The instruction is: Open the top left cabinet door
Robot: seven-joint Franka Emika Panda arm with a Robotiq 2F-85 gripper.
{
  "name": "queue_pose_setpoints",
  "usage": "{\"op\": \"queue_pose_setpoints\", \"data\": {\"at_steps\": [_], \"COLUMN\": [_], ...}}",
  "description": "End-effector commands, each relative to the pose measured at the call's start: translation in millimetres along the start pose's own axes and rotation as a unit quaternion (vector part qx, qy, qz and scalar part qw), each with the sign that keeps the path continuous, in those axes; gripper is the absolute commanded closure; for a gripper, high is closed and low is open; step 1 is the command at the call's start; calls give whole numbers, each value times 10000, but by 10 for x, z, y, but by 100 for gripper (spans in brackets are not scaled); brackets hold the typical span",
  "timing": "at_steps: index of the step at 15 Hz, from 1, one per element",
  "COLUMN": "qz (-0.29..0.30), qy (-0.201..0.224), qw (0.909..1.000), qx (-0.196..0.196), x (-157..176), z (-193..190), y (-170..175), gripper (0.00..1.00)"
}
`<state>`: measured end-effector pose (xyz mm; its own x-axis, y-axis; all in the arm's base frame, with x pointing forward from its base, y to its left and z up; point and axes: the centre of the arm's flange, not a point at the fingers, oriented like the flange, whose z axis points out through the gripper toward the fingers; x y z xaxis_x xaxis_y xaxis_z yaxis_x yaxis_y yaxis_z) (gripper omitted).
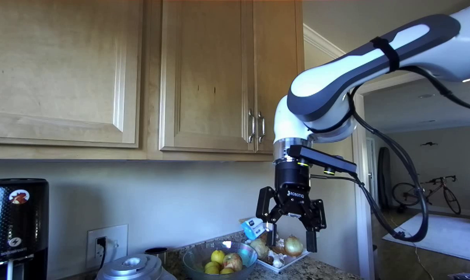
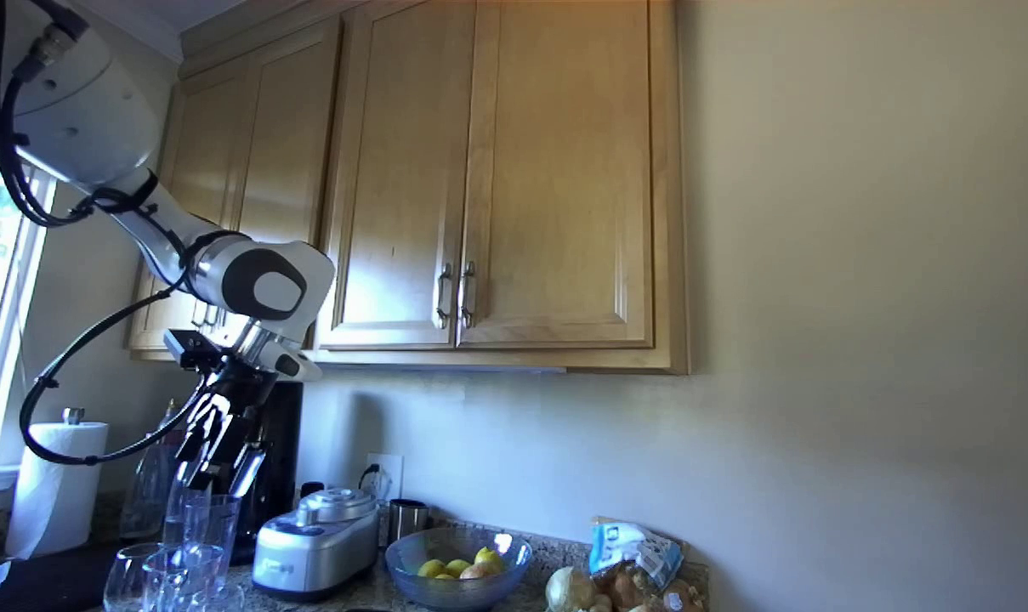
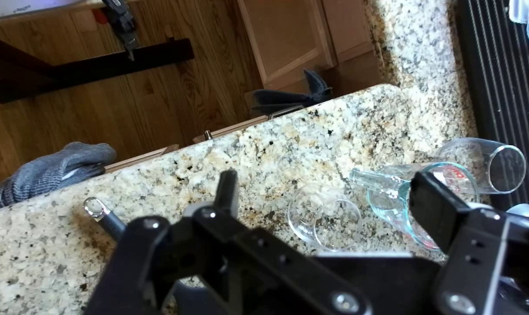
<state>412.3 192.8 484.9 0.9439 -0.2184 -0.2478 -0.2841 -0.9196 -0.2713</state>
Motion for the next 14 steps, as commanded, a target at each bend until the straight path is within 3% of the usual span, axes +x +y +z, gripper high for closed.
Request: {"op": "queue_pose_setpoints", "data": {"at_steps": [1, 9, 14], "qz": [207, 157, -224], "qy": [325, 1884, 2840], "qw": [9993, 9819, 9582], "qx": [12, -85, -263], "x": [162, 803, 998], "z": [-58, -801, -1263], "y": [74, 312, 166], "gripper": [0, 0, 0]}}
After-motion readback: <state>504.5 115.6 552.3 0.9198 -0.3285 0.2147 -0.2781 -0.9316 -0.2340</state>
